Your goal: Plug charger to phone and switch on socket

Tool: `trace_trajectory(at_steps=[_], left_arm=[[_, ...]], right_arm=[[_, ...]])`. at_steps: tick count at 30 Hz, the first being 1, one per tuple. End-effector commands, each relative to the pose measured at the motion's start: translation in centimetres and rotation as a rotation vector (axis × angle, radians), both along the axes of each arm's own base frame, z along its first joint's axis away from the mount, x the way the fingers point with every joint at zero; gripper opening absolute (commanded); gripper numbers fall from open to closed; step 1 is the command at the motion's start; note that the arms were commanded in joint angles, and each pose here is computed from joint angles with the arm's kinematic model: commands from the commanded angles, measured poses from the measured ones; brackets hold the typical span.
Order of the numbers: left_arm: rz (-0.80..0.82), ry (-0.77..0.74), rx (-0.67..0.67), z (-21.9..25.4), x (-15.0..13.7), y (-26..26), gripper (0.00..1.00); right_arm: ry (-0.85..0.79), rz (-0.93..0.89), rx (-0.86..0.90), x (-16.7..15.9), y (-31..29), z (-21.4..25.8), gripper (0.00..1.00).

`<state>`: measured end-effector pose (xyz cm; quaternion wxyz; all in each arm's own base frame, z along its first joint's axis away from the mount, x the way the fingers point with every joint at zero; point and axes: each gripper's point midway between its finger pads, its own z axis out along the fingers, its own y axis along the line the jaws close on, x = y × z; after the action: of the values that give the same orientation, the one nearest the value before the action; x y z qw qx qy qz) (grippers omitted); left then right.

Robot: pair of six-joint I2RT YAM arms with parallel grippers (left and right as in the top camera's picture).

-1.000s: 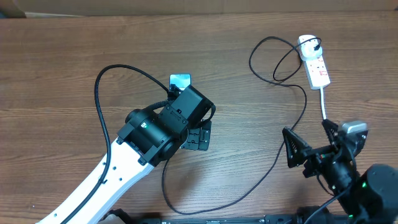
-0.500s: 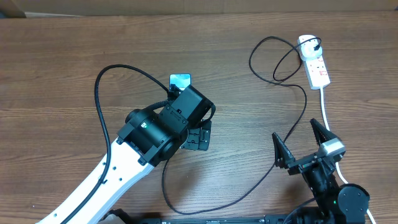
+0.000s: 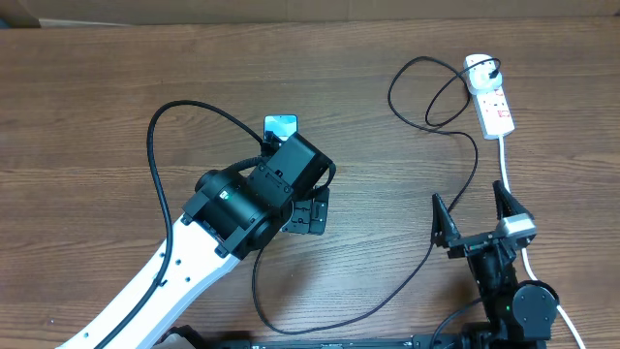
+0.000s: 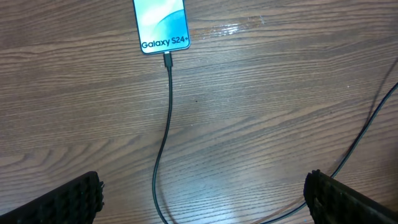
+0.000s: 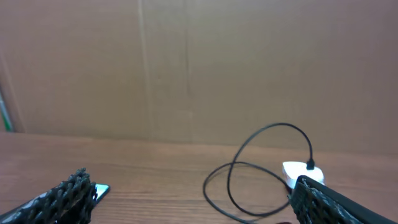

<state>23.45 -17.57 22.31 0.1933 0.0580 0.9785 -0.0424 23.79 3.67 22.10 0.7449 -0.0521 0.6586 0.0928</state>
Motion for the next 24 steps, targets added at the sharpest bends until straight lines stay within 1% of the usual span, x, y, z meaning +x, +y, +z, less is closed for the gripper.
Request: trace_trajectory(at_steps=[1,5,11,24], left_arm=[[-0.013,-0.004,0.020,-0.2,0.1,0.0,1.00],[-0.012,-0.004,0.019,-0.2,0.1,0.0,0.99],[-0.013,-0.004,0.020,-0.2,0.1,0.0,1.00],[-0.013,-0.003,0.020,-0.2,0.1,0.0,1.00]], right_arm=[[-0.006,-0.025,0.007,0.4,-0.4,-1.3,1.00],[0.017,-0.058,0.017,0.5,-1.0,-1.8,1.00],[0.153,-0.076,0.011,0.7,-1.2,-5.1,1.00],[0.152,-0.083,-0.008,0.7,-1.3,-5.1,1.00]])
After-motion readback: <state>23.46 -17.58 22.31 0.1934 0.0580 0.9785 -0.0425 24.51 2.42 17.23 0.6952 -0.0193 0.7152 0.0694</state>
